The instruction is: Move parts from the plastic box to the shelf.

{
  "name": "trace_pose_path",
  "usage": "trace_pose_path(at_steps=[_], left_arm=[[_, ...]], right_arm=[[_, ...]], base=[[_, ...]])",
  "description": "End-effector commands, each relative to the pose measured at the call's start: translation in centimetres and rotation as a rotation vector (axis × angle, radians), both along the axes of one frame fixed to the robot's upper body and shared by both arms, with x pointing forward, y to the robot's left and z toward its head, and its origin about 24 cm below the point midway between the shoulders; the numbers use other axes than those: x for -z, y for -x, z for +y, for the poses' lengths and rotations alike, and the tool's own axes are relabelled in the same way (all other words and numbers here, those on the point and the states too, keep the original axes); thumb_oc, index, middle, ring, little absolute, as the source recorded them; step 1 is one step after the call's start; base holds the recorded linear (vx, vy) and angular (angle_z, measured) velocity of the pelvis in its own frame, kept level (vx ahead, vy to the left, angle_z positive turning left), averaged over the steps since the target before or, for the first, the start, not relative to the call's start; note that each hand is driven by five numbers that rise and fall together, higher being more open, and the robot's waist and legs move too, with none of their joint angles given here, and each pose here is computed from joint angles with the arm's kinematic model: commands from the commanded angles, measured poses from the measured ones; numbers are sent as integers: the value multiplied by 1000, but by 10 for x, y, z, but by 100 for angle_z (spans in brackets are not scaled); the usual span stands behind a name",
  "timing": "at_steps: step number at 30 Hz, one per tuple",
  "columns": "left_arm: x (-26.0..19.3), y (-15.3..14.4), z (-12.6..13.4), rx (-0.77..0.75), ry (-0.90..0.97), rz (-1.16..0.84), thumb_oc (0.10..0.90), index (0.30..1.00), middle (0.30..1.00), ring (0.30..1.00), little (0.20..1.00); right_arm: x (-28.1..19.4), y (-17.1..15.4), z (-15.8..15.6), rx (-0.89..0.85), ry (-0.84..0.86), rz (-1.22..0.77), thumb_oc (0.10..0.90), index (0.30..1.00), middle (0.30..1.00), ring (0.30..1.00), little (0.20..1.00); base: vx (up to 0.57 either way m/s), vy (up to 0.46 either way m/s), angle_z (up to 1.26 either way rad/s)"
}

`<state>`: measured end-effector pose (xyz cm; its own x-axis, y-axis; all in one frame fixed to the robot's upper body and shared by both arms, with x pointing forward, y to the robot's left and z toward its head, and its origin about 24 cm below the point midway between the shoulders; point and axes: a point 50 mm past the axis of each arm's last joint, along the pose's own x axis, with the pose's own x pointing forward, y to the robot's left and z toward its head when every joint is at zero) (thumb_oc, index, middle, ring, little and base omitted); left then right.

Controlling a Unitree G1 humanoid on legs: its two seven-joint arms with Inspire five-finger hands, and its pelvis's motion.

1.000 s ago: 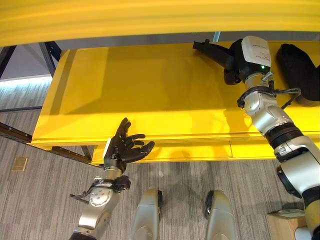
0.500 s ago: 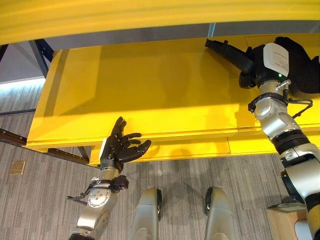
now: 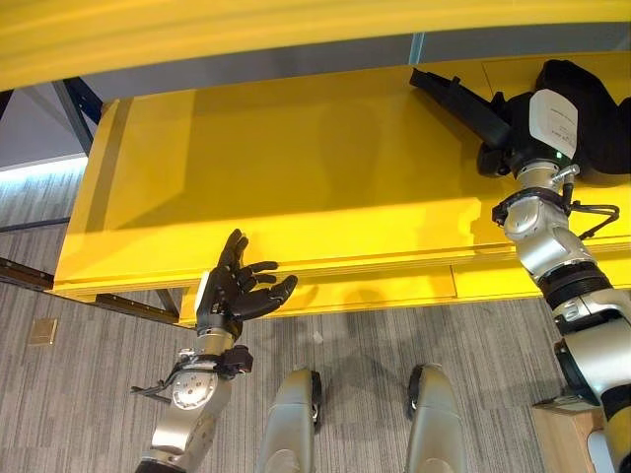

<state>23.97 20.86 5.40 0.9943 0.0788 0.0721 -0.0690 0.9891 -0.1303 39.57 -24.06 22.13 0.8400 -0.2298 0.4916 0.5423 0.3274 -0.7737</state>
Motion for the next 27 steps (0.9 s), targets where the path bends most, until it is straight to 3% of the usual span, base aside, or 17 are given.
trace_pose_path(at_steps=[1, 27], left_arm=[[-29, -10, -5, 36, -45, -145, 900, 1000, 1000, 1000, 1000], [-33, -12, -8, 28, -34, -159, 900, 1000, 1000, 1000, 1000]], right_arm=[[-53, 3, 15, -65, 18, -209, 400, 300, 300, 300, 300], [-26, -7, 45, -130, -147, -144, 400, 300, 300, 300, 300]], base=[[0, 0, 0], [3, 11, 2]])
